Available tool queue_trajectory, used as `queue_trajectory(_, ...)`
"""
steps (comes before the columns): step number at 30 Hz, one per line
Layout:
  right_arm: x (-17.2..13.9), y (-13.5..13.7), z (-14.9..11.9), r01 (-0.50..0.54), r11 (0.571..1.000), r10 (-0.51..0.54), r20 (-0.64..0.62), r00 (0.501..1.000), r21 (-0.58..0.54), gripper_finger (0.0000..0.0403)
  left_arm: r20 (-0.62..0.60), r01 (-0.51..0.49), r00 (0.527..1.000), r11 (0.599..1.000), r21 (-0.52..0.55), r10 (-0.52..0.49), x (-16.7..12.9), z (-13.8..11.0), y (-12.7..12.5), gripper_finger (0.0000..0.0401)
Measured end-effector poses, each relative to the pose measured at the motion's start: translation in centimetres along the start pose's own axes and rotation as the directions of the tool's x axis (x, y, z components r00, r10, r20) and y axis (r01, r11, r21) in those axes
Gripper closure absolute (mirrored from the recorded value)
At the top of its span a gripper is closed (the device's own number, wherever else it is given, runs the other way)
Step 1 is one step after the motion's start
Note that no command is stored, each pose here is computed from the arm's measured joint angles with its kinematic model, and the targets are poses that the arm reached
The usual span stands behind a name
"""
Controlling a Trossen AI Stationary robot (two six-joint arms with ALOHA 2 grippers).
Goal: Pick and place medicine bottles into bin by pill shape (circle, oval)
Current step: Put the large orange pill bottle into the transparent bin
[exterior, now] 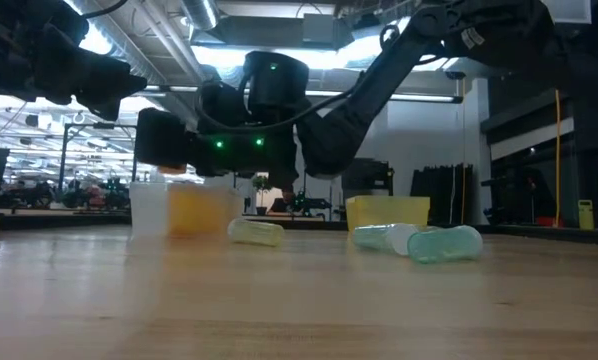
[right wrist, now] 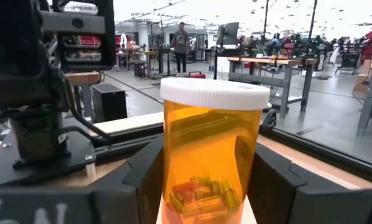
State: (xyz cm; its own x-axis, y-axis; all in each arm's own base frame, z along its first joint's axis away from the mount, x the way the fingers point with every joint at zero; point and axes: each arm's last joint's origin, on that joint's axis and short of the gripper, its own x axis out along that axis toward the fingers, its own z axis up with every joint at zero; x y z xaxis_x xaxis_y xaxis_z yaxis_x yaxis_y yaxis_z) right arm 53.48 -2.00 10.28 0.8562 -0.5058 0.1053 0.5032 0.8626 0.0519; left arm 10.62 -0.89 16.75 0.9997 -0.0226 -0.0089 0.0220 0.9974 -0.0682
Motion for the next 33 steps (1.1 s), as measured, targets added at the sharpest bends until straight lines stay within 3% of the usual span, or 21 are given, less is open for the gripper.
queue_trajectory(10,0.01,-0.04,-0.1,0.0,1.0,0.0,-0.008,1.0,-0.001,0.0181,0.0,0.0,1.0,1.0,-0.001,0.0,0.0,0.0,0.0,0.0252)
queue_trajectory(13,0.01,-0.03,-0.11,-0.003,1.0,0.003,-0.009,1.0,-0.001,0.0179,0.0,0.0,1.0,1.0,-0.001,0.0,0.0,0.0,0.0,0.0252)
queue_trajectory(19,-0.01,0.26,-0.12,-0.102,0.995,0.102,-0.01,0.995,-0.002,0.0179,-0.001,0.0,1.0,1.0,0.0,0.0,0.0,-0.01,0.0,0.0252)
queue_trajectory(33,-0.05,0.31,-0.28,-0.104,0.994,0.104,-0.025,0.994,-0.017,0.0178,-0.002,0.0,1.0,1.0,-0.001,0.0,0.0,-0.02,0.0,0.0252)
